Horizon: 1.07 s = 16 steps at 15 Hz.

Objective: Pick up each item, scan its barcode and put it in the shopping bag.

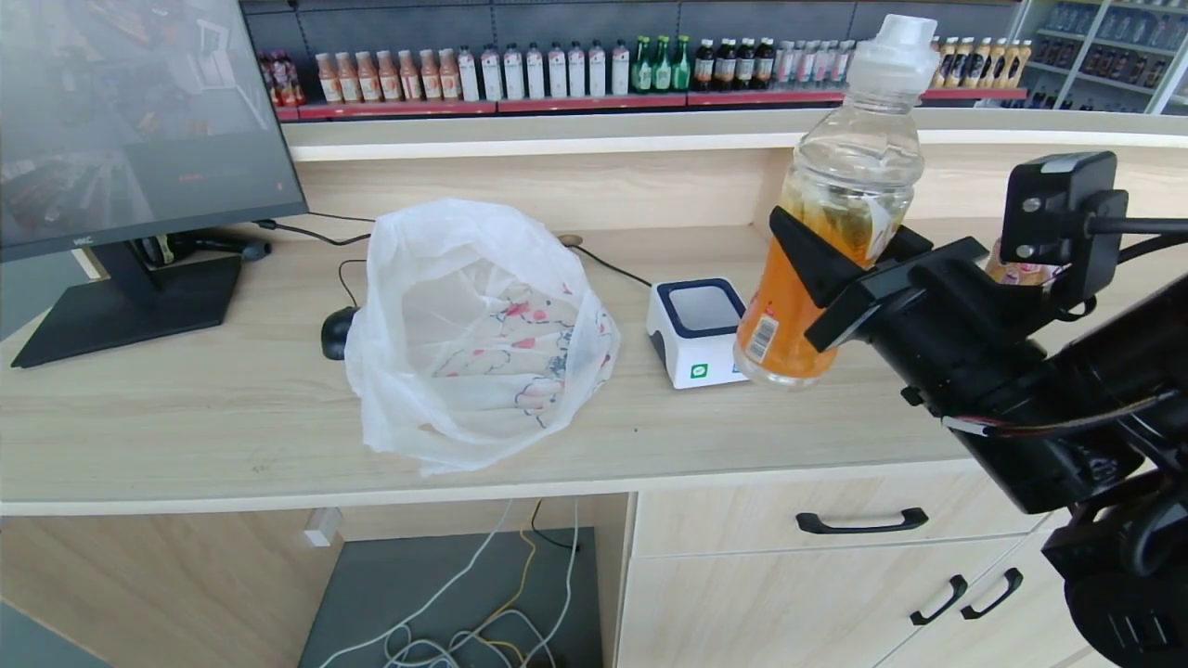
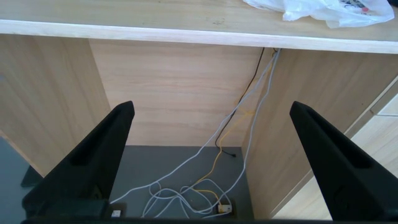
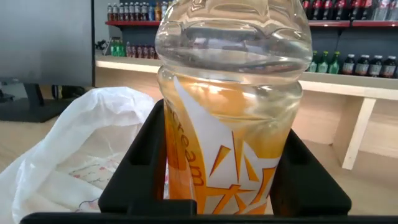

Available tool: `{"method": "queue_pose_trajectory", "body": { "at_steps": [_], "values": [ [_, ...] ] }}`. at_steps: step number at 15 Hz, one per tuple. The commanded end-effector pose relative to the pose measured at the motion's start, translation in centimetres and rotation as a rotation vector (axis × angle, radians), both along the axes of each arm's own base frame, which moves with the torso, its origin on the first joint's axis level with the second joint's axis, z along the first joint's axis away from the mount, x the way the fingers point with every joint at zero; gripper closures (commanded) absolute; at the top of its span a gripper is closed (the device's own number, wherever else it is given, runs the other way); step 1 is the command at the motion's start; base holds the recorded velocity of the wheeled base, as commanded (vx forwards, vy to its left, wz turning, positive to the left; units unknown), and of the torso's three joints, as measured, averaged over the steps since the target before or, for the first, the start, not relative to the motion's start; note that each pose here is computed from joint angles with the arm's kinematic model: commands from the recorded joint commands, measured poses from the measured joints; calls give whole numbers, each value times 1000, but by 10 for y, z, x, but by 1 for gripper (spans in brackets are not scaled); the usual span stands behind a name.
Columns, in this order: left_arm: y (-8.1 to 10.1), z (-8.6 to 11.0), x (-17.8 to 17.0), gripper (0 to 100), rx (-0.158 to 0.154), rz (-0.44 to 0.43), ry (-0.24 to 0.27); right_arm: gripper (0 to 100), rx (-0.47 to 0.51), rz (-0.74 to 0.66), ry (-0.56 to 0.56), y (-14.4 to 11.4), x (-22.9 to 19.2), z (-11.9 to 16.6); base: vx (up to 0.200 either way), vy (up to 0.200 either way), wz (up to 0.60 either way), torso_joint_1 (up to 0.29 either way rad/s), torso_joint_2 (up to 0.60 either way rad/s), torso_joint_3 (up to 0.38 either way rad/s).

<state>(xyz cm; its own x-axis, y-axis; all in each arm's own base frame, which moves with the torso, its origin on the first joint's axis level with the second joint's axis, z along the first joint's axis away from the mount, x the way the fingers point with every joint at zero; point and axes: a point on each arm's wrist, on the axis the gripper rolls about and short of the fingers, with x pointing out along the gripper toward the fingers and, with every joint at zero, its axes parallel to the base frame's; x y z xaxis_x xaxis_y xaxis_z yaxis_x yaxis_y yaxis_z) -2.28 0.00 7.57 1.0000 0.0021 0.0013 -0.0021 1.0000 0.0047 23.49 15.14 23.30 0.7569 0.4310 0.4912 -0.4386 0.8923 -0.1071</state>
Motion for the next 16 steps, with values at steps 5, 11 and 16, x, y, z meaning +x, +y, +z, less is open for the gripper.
{"method": "queue_pose_trajectory", "body": {
  "at_steps": [5,11,16],
  "values": [
    [0,0,0,0,1,-2,-2,100,48,-40,-6,3,6,7,0,0,0,0,0,0],
    [0,0,0,0,0,-1,-2,100,141,-75,-37,7,15,23,0,0,0,0,0,0],
    [0,0,0,0,-3,1,-2,100,145,-76,-38,7,17,24,0,40,0,0,1,0]
  ]
}}
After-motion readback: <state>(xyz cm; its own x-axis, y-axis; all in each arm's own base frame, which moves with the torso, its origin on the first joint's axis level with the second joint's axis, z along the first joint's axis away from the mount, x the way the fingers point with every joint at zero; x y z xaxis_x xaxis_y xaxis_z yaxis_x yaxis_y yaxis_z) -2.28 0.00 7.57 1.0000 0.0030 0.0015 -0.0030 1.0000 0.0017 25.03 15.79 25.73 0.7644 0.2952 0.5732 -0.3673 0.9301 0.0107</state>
